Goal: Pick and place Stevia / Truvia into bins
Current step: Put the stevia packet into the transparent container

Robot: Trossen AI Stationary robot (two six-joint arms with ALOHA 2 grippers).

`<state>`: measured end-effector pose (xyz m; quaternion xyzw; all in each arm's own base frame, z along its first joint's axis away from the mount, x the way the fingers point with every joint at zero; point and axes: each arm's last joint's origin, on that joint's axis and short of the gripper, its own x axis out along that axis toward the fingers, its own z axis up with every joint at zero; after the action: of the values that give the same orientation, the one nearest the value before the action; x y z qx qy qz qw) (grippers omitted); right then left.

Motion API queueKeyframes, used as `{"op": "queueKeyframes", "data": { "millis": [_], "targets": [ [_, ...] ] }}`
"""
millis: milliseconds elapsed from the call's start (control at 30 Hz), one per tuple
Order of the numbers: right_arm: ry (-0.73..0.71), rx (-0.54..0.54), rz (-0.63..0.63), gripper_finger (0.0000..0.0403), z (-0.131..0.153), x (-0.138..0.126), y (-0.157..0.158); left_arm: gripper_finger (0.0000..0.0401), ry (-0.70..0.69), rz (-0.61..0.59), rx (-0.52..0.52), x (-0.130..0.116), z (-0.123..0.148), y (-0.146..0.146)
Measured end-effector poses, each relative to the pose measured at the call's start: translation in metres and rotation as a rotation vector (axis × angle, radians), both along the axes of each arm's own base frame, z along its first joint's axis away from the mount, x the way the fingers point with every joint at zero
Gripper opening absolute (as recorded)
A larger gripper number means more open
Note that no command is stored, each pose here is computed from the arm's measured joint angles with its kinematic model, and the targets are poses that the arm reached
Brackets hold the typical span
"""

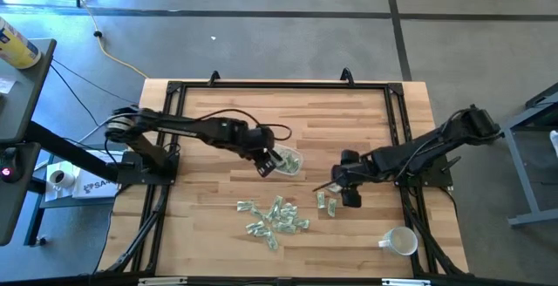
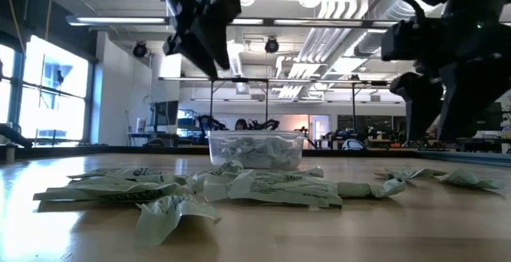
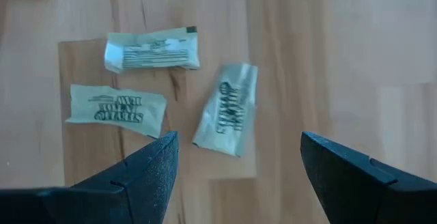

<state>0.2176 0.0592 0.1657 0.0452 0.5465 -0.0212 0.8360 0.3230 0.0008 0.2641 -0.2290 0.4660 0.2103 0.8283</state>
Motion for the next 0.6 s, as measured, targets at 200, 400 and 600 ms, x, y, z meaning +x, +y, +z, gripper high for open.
{"op": "queueKeyframes", "data": {
  "millis": [200, 400, 600],
  "targets": [
    [-0.071, 0.011, -0.042, 0.0296, -0.017, -0.004, 0.0, 0.0175, -0.114, 0.051, 0.065, -0.018, 0.032, 0.004],
    [-0.114, 0.032, -0.057, 0.0296, -0.032, 0.004, 0.002, 0.016, -0.242, 0.07, 0.089, -0.032, 0.058, 0.005],
    [-0.085, 0.031, -0.113, 0.0296, -0.048, 0.012, 0.003, 0.0161, -0.311, 0.092, 0.105, -0.044, 0.074, 0.005]
  ]
}}
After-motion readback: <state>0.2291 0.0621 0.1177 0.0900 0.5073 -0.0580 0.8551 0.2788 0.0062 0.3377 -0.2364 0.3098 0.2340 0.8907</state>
